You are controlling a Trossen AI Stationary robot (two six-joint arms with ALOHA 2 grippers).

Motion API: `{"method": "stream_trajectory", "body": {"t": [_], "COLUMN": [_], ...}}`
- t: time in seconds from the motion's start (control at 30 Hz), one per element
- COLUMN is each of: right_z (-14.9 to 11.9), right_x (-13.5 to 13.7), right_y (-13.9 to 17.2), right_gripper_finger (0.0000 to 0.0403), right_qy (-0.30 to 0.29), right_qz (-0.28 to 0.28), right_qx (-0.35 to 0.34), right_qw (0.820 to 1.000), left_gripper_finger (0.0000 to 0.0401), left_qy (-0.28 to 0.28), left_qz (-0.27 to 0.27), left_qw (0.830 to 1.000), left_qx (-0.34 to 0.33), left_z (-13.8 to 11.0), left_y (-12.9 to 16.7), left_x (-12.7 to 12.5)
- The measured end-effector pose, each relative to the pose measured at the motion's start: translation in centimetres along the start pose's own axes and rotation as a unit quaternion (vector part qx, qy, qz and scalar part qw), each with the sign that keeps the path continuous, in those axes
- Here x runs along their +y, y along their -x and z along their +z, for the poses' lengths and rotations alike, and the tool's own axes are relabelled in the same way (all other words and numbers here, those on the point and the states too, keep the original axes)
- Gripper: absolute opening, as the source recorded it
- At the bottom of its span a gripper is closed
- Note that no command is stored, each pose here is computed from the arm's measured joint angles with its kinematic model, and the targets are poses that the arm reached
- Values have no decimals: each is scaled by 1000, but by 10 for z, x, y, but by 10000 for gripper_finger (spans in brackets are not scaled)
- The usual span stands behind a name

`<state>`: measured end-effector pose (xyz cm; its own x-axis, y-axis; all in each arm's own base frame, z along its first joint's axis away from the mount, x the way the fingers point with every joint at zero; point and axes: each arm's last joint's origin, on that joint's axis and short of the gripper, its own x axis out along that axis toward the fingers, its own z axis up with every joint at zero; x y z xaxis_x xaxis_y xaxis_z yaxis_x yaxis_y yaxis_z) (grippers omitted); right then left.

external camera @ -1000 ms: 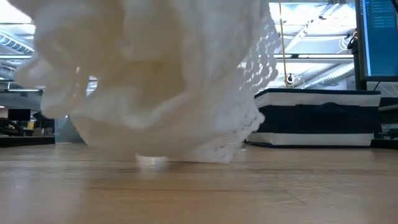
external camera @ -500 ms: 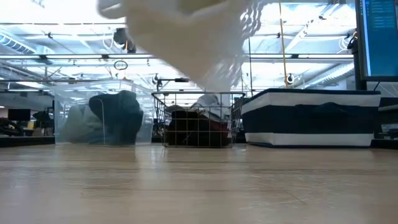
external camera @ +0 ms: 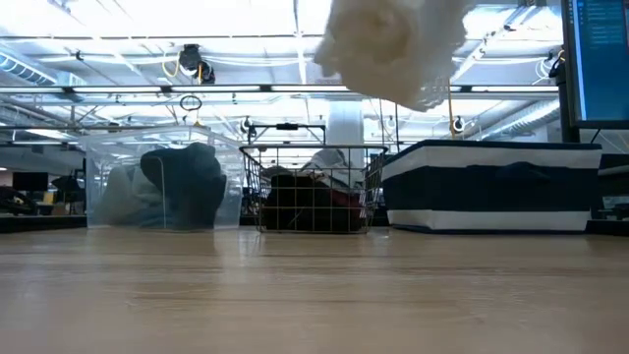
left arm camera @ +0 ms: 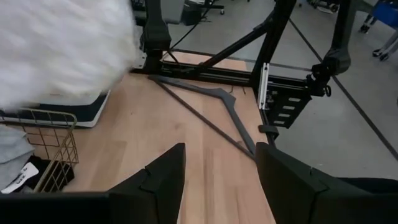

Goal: Pick & Place Cloths
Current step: Put the white shirt into the blue bin

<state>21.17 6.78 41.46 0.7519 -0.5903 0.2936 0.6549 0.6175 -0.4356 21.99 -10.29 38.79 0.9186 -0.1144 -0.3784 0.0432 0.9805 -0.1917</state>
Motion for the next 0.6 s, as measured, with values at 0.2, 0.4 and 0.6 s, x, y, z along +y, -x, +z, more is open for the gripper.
{"method": "stream_trajectory", "body": {"t": [0.2,0.4,0.6], "right_z": [-4,-22,-45], "right_x": [-26,-40,-47], "right_y": [-10,-28,-41], "right_gripper_finger": [31,31,31], "right_qy": [60,110,131], "right_qz": [-114,-184,-226], "right_qx": [81,173,212], "right_qw": [988,961,942], "left_gripper_finger": [198,198,198], "left_qy": [-7,-7,-6], "left_qz": [1,1,2], "left_qw": [1000,1000,1000], "left_qx": [4,4,5], "left_z": [-1,-1,-1], "left_y": [0,0,0], "left_x": [0,0,0]}}
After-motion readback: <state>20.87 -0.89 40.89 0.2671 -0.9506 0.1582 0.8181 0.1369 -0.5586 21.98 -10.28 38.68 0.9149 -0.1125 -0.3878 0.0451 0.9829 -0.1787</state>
